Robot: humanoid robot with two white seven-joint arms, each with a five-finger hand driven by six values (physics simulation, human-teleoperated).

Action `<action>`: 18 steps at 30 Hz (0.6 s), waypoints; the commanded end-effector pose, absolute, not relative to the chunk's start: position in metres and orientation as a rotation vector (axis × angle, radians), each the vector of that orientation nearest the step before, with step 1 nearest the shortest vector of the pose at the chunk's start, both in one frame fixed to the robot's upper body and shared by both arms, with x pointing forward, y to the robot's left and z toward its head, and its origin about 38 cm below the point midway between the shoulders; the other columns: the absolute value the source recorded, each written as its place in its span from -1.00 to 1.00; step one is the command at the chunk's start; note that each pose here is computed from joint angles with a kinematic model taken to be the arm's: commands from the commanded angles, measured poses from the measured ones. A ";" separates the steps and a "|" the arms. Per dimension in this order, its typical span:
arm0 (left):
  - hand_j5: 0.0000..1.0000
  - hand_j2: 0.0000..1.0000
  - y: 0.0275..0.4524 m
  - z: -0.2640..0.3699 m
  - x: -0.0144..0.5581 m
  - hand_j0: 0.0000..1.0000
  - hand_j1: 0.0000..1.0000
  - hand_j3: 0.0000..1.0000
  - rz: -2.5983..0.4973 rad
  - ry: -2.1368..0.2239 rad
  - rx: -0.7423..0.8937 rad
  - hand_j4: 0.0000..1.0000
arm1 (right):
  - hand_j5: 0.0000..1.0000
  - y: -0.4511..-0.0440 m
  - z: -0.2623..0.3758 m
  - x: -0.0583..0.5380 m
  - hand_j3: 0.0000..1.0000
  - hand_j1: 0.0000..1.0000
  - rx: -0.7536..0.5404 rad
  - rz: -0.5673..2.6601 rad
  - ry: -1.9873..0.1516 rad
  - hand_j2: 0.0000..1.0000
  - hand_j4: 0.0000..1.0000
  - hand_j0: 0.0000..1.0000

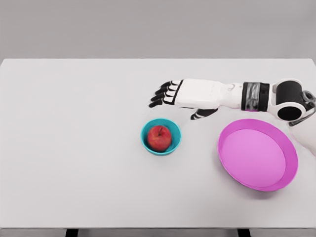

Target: Put the apple from the pink plate into the blue bowl with your right arm

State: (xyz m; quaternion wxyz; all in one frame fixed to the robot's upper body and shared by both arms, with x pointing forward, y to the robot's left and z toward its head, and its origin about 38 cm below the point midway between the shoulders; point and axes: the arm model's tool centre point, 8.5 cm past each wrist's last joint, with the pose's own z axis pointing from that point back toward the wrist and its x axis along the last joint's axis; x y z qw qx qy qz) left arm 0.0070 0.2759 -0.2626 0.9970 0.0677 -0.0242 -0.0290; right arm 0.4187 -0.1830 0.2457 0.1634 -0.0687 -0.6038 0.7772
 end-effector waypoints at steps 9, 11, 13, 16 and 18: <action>1.00 1.00 0.276 -0.263 0.006 1.00 1.00 1.00 -0.058 -0.046 0.135 1.00 | 1.00 -0.341 0.281 0.435 1.00 1.00 -0.506 1.760 -1.702 1.00 1.00 1.00; 1.00 1.00 0.276 -0.263 0.006 1.00 1.00 1.00 -0.058 -0.048 0.135 1.00 | 1.00 -0.350 0.271 0.435 1.00 1.00 -0.497 1.662 -1.730 1.00 1.00 1.00; 1.00 1.00 0.276 -0.263 0.006 1.00 1.00 1.00 -0.058 -0.048 0.135 1.00 | 1.00 -0.357 0.265 0.433 1.00 1.00 -0.496 1.625 -1.726 1.00 1.00 1.00; 1.00 1.00 0.276 -0.263 0.006 1.00 1.00 1.00 -0.058 -0.048 0.135 1.00 | 1.00 -0.360 0.251 0.436 1.00 1.00 -0.470 1.596 -1.706 1.00 1.00 1.00; 1.00 1.00 0.276 -0.263 0.006 1.00 1.00 1.00 -0.058 -0.048 0.135 1.00 | 1.00 -0.363 0.241 0.440 1.00 1.00 -0.451 1.570 -1.689 1.00 1.00 1.00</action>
